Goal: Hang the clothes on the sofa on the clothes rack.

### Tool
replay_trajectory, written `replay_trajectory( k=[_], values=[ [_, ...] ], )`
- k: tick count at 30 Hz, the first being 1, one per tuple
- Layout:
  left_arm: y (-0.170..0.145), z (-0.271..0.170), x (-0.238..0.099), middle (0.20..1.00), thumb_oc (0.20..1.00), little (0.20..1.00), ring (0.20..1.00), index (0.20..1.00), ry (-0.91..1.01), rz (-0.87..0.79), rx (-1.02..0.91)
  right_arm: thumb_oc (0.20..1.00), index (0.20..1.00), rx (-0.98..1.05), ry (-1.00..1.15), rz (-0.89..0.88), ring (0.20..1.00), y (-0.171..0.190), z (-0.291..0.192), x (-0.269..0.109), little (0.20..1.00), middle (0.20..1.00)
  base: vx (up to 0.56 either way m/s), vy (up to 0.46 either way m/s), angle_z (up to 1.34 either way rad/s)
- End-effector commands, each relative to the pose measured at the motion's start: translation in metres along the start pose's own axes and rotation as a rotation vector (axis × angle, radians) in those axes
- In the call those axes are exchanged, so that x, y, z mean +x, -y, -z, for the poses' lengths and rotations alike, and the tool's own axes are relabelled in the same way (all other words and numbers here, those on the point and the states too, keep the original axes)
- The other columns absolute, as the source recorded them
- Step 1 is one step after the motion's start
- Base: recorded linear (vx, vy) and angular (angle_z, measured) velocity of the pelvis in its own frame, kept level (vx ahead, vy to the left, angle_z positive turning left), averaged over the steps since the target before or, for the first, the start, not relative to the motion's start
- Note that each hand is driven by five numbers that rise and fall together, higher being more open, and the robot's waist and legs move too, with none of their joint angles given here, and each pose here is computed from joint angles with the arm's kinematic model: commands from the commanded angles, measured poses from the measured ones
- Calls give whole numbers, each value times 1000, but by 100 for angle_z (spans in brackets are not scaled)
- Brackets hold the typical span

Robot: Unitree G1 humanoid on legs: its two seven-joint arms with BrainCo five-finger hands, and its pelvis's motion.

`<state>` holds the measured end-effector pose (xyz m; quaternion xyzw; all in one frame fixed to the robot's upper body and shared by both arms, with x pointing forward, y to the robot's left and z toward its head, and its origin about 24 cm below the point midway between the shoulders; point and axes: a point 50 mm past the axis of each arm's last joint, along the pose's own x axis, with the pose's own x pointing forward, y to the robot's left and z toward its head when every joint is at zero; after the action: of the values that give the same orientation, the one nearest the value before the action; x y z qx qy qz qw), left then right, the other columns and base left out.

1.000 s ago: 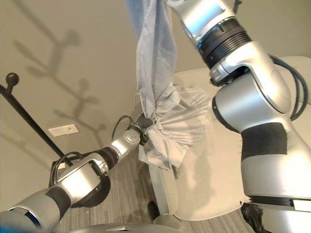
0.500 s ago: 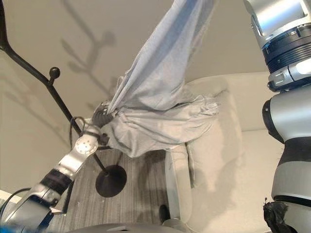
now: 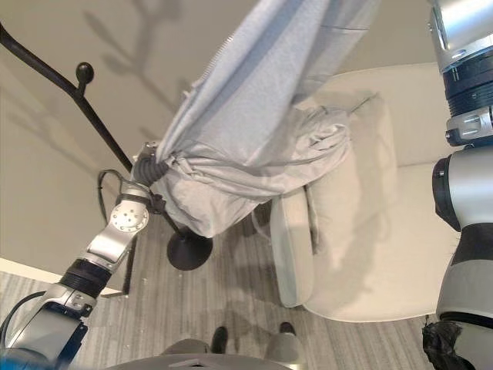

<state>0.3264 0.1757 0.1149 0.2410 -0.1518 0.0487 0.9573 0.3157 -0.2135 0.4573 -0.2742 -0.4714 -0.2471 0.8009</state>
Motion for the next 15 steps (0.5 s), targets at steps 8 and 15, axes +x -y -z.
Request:
replay_trajectory(
  k=[8, 15],
  values=[
    [-72, -74, 34, 200, 200, 200, 200, 200, 353, -274, 205, 200, 200, -46, 254, 103, 200, 44, -45, 14, 200, 200, -55, -205, 77],
    [-132, -129, 47, 200, 200, 200, 200, 200, 524, -476, 415, 200, 200, -56, 221, 30, 200, 46, -27, 3, 200, 200, 65, -52, 3]
  ],
)
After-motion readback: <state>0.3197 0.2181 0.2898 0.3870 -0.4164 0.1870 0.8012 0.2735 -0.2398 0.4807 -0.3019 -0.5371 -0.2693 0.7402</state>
